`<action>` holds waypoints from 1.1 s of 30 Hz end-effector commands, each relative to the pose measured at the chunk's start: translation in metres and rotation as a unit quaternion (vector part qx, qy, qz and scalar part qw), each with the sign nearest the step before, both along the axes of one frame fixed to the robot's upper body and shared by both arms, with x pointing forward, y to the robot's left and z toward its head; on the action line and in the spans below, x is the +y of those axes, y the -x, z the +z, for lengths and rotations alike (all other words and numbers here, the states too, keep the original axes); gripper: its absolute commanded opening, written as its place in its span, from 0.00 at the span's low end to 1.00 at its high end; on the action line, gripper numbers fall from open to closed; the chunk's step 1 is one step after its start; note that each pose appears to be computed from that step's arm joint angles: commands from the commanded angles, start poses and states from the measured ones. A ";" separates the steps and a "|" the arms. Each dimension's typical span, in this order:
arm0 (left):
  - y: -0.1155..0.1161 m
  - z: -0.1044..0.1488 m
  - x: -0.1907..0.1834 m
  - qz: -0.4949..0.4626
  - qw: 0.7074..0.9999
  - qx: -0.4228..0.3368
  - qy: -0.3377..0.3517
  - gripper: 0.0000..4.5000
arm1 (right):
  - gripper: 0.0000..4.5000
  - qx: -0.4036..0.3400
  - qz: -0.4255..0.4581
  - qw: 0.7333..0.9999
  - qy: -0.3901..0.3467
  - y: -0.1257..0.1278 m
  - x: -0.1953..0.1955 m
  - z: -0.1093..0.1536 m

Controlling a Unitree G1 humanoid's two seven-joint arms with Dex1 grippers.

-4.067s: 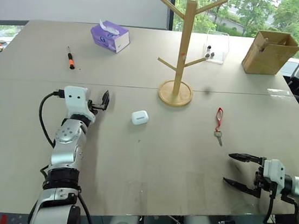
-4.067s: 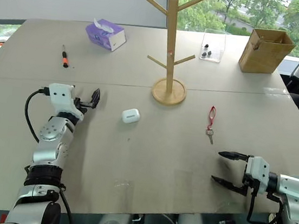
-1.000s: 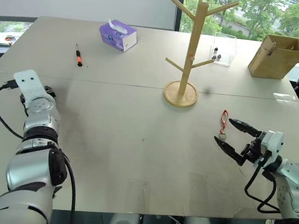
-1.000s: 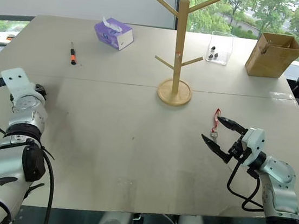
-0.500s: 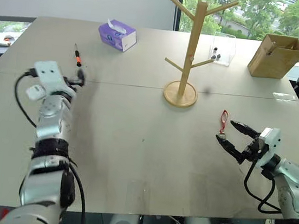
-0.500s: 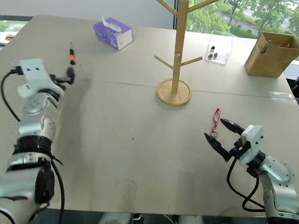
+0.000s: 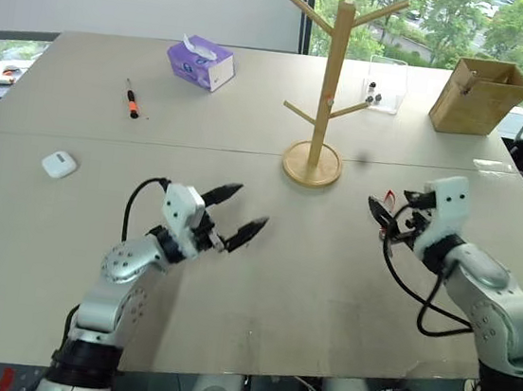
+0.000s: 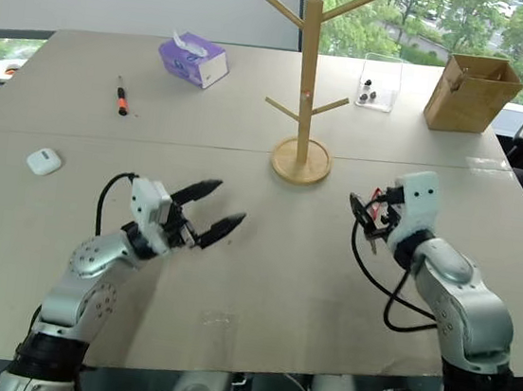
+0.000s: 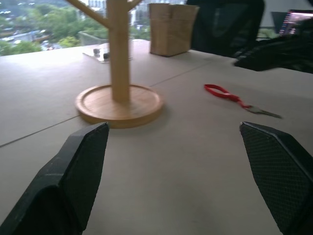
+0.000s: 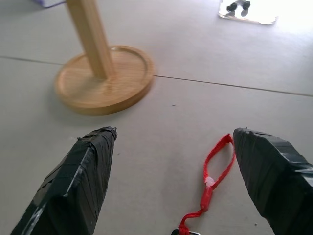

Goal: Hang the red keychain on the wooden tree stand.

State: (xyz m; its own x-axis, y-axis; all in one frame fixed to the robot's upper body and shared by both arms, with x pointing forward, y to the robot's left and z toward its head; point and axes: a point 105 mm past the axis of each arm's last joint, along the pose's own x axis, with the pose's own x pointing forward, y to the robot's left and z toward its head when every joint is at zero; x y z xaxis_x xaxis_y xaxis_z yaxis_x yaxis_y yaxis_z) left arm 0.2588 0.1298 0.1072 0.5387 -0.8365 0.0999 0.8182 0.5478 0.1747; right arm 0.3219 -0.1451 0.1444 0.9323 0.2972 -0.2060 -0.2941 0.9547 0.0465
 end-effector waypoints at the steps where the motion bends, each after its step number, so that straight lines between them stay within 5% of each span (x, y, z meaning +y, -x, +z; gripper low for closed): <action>1: 0.013 -0.001 -0.002 -0.044 0.998 -0.045 -0.022 0.98 | 0.91 0.024 -0.058 0.998 0.000 -0.002 -0.008 -0.001; 25: 0.029 -0.025 -0.007 -0.094 0.995 -0.008 -0.039 0.98 | 0.91 0.078 -0.092 0.993 -0.002 -0.012 0.003 -0.038; 33: 0.027 -0.025 -0.005 -0.087 0.996 -0.003 -0.036 1.00 | 0.07 0.094 -0.086 0.992 0.007 -0.010 0.003 -0.045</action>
